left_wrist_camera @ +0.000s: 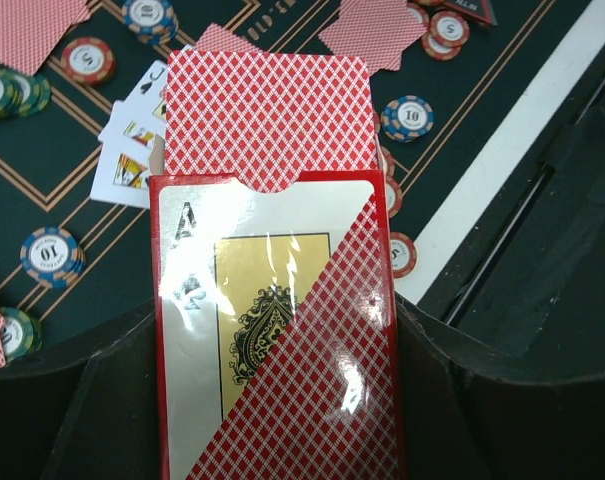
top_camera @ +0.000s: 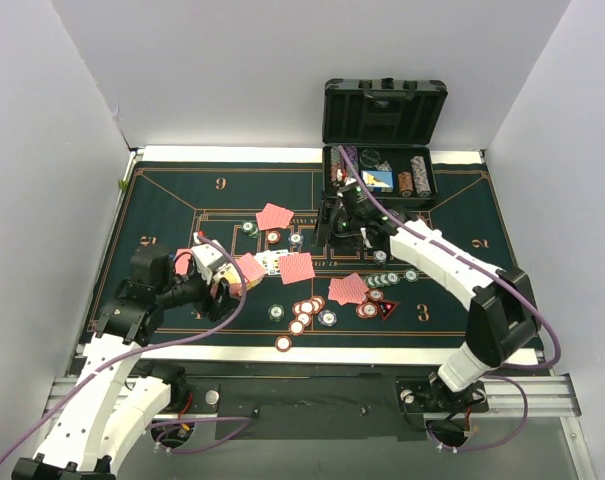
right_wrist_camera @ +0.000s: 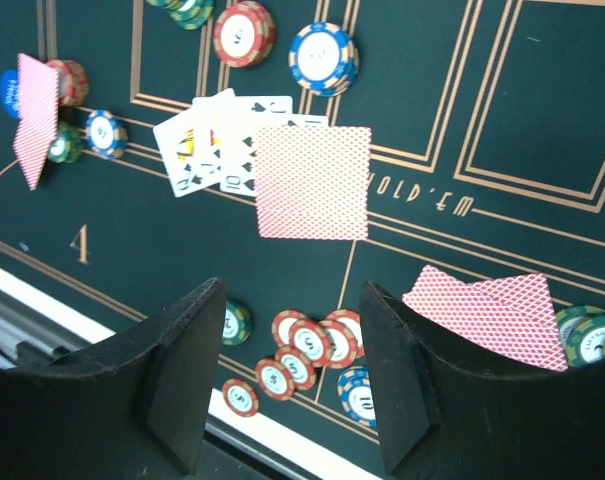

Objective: Distribute texas hold em gaming equipment

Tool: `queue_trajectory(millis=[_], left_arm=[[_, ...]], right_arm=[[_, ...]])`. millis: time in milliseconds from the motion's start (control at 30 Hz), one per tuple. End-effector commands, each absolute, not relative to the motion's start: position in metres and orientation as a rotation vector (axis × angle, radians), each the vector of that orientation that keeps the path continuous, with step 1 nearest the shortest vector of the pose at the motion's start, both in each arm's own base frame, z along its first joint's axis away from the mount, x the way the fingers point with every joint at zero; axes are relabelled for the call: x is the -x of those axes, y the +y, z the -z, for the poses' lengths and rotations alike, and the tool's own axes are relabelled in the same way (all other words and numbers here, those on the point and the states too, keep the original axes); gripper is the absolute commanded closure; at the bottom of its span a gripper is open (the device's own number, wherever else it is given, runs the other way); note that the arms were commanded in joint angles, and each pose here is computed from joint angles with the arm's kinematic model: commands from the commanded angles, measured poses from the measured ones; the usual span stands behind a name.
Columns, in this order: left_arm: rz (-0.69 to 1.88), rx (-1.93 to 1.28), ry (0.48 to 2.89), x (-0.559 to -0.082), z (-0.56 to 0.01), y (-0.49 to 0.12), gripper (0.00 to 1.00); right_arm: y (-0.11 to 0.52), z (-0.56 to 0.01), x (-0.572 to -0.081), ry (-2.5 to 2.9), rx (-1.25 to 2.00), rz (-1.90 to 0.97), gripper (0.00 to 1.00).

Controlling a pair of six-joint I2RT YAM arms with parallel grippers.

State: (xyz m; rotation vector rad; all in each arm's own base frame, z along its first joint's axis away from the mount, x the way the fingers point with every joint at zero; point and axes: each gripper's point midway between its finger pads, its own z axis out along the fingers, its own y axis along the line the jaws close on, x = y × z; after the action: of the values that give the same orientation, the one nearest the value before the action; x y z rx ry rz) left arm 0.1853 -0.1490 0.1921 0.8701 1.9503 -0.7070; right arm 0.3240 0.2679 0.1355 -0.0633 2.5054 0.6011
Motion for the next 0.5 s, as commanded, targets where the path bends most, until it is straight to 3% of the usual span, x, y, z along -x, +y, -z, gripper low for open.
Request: queue_trajectory(millis=[0,467], left_arm=[[0.626,-0.795,1.858,-0.202,-0.212,-0.141,1.0],[0.484,-0.841,1.836,-0.225,-0.21,-0.115,1.0]], right_arm=[[0.271,-0.151,-0.306,2.49,0.057,-0.69,0.48],[0.258,-0.15,-0.285,2.493,0.022,-0.736,0.48]])
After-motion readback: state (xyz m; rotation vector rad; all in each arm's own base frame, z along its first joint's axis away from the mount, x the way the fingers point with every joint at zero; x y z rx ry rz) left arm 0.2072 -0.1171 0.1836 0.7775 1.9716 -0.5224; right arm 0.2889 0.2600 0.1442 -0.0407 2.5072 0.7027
